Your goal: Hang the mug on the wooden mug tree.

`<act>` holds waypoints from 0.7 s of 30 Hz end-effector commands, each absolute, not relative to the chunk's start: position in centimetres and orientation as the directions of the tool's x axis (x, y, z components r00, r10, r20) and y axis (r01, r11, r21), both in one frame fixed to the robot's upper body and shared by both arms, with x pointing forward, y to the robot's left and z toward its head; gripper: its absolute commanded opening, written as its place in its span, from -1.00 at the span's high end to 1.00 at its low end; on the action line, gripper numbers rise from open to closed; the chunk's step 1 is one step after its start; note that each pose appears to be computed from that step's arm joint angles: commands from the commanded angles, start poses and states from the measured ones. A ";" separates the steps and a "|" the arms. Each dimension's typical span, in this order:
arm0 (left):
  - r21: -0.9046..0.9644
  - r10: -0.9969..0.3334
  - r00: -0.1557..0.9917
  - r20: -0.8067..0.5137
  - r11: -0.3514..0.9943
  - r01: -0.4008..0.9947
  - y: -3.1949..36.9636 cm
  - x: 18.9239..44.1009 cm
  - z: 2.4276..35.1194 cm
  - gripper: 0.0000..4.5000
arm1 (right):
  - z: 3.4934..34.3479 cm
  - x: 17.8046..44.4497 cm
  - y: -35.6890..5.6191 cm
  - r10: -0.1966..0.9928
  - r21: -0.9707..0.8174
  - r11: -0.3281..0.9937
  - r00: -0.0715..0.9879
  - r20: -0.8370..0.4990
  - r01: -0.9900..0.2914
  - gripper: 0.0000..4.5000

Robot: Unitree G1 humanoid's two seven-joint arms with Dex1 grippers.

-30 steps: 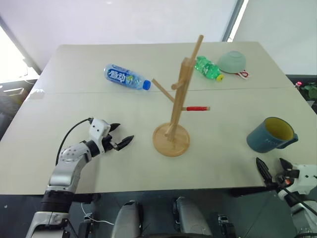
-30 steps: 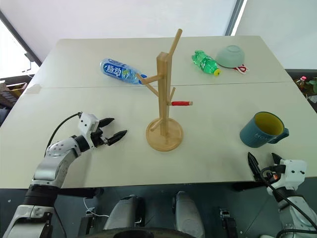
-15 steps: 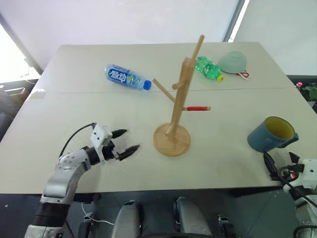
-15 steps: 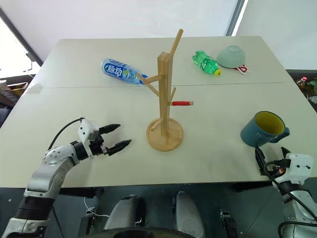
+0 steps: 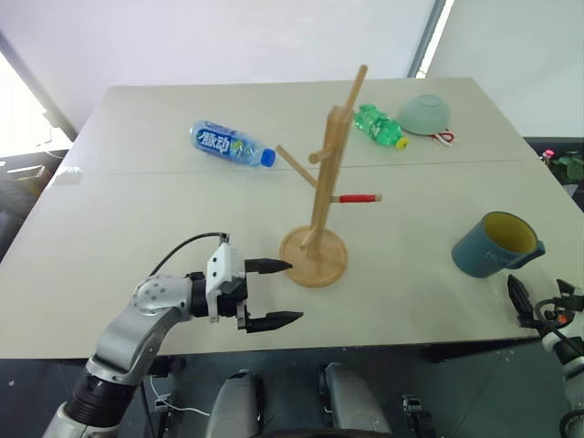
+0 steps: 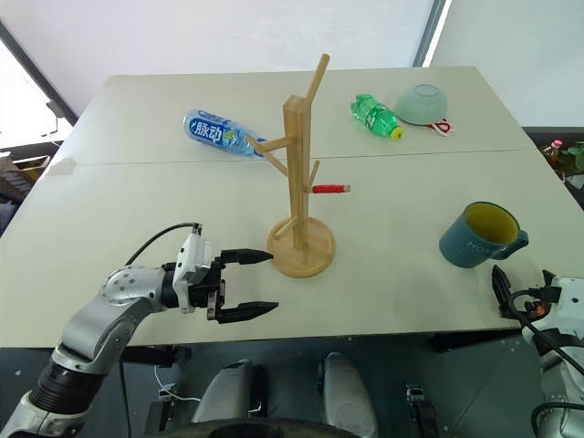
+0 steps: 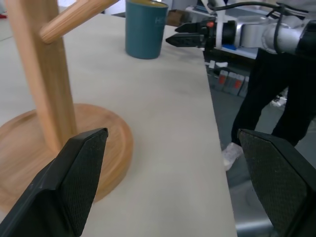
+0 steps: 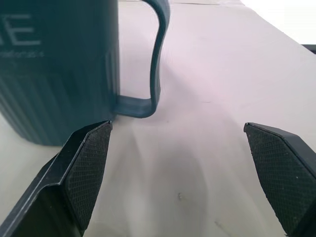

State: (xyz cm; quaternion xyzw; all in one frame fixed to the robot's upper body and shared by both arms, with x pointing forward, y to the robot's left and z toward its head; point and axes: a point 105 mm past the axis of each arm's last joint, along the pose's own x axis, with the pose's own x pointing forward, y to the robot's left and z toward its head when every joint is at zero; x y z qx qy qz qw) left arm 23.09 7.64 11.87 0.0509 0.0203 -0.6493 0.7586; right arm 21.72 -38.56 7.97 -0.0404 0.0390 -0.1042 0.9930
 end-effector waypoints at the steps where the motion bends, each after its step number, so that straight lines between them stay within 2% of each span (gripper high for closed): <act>1: 0.086 -0.990 0.121 -0.076 0.114 0.990 7.1 22.6 12.8 -1.00 | 9.9 21.9 -39.9 -0.246 -0.105 0.964 0.969 -0.010 0.244 -0.97; 11: 0.105 -0.993 0.099 -0.060 0.092 0.990 6.8 22.1 13.4 -1.00 | 10.6 23.9 -39.6 -0.213 -0.087 0.973 0.977 0.005 0.213 -0.97; 21: 0.109 -0.992 0.113 -0.059 0.106 0.988 6.8 22.2 13.5 -1.00 | 10.0 25.2 -39.6 -0.162 -0.036 0.986 0.987 -0.015 0.161 -0.97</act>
